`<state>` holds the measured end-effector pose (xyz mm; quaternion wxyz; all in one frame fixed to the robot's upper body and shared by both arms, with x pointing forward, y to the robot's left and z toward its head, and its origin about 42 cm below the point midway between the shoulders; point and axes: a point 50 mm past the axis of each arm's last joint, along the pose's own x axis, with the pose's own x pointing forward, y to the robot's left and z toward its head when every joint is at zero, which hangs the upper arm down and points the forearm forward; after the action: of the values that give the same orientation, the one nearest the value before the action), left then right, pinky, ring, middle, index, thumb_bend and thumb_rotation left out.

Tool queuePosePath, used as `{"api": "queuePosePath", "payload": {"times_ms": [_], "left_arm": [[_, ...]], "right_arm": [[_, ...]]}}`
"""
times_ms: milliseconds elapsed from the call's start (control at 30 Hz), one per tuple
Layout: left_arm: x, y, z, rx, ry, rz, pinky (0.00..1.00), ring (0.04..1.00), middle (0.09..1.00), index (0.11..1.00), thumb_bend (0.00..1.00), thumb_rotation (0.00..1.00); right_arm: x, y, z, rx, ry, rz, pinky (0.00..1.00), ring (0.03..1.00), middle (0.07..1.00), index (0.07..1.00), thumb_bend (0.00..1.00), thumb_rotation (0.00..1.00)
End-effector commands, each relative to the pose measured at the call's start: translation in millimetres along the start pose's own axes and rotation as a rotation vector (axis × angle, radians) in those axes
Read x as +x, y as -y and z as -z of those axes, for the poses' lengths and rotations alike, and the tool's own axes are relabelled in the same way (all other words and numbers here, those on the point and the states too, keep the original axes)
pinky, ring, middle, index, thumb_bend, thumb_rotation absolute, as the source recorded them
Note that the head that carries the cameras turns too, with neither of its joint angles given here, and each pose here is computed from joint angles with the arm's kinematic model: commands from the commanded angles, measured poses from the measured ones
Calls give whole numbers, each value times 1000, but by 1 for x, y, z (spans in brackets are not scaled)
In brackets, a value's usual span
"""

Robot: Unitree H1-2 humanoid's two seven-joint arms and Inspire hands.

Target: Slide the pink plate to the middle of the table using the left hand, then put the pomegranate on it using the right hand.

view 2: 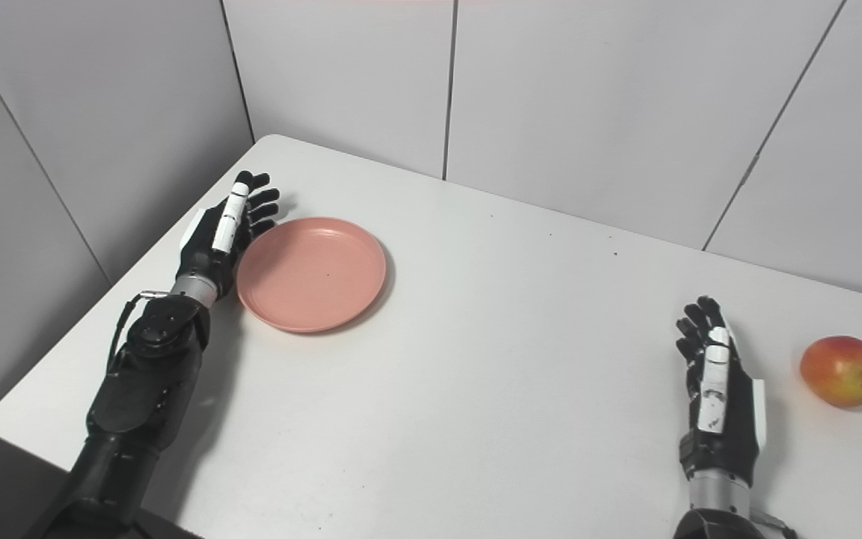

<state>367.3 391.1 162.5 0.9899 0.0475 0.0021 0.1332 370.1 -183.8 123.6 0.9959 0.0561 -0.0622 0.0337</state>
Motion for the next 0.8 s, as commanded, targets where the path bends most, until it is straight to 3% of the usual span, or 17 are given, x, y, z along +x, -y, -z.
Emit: {"api": "queuePosePath", "payload": {"times_ms": [0,267,767], "left_arm": [[5,1,-22,5,72,48,838,852,846,841,643,994],[1,18,-27,29,50,114,814,824,817,808,604,999],[0,42,-28,58,49,167,861,862,851,842,584,1000]], "right_arm": [[-10,8,12,-5,-9,14,928,893,886,885,513,983],[-10,6,11,4,-8,22,925,891,885,885,519,975],[-10,6,11,-6,-9,10,933,899,890,890,525,988]]}}
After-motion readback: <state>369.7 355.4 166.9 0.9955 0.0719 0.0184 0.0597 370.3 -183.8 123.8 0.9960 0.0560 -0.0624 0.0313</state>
